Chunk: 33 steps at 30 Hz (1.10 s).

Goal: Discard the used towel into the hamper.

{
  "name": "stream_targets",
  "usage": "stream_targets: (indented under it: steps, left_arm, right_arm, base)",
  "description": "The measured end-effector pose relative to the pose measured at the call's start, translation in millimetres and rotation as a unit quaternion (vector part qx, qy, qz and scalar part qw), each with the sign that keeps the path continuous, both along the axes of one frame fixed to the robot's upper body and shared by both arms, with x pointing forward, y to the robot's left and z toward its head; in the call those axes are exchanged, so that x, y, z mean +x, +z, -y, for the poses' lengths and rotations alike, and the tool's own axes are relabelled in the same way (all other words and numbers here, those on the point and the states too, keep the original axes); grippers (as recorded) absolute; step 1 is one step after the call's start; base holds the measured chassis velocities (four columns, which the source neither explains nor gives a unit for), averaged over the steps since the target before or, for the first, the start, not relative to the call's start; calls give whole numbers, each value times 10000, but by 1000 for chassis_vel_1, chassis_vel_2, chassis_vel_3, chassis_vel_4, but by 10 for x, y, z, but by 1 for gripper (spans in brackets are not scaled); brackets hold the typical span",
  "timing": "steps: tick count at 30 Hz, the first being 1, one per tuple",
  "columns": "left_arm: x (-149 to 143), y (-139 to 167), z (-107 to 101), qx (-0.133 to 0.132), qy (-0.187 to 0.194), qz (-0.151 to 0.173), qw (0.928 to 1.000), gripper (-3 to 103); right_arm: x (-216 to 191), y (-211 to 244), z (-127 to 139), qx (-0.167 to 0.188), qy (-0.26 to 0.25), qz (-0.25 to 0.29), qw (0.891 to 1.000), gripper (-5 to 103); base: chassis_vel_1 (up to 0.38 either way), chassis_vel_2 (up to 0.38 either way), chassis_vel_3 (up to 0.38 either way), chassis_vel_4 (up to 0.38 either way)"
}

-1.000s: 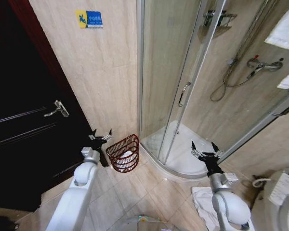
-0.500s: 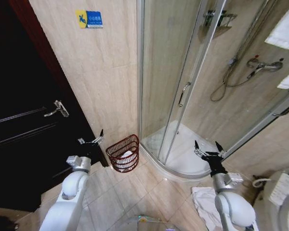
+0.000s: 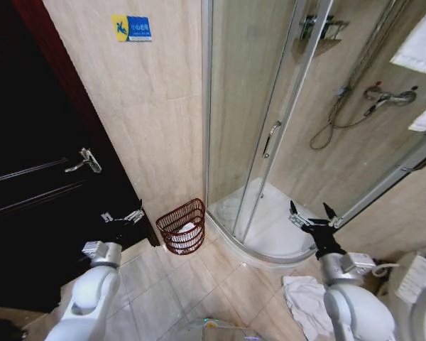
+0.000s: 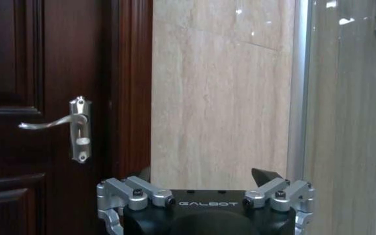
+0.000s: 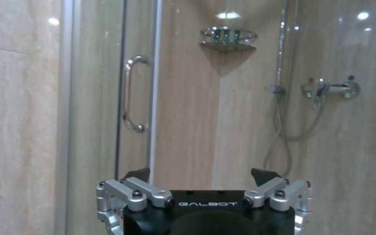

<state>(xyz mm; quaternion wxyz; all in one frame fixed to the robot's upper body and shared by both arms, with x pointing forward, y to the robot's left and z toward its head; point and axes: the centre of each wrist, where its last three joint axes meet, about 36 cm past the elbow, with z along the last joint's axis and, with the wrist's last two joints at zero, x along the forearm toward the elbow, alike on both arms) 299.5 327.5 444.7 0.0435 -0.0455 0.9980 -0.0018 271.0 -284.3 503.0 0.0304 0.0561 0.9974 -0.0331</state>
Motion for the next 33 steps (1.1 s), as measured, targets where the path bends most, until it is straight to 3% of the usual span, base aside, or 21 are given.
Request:
stream_targets:
  steps: [9,22,33]
  left_arm:
    - [47,55,93,-28,-86,80,9999,100]
    - [16,-140,203,-51,-54,-16,10000,100]
    - [64,85,241,17,-134,177,9998,100]
  right_arm:
    - [-126,20,14,-49,-158,-113,9998,100]
    - [-305,71,-7,-54,-302,-248,9992,100]
    - [-297,110,34,-45,-297,-231,9993,100]
  base:
    - [0,0,0,0]
    - [0,0,0,0]
    - [0,0,0,0]
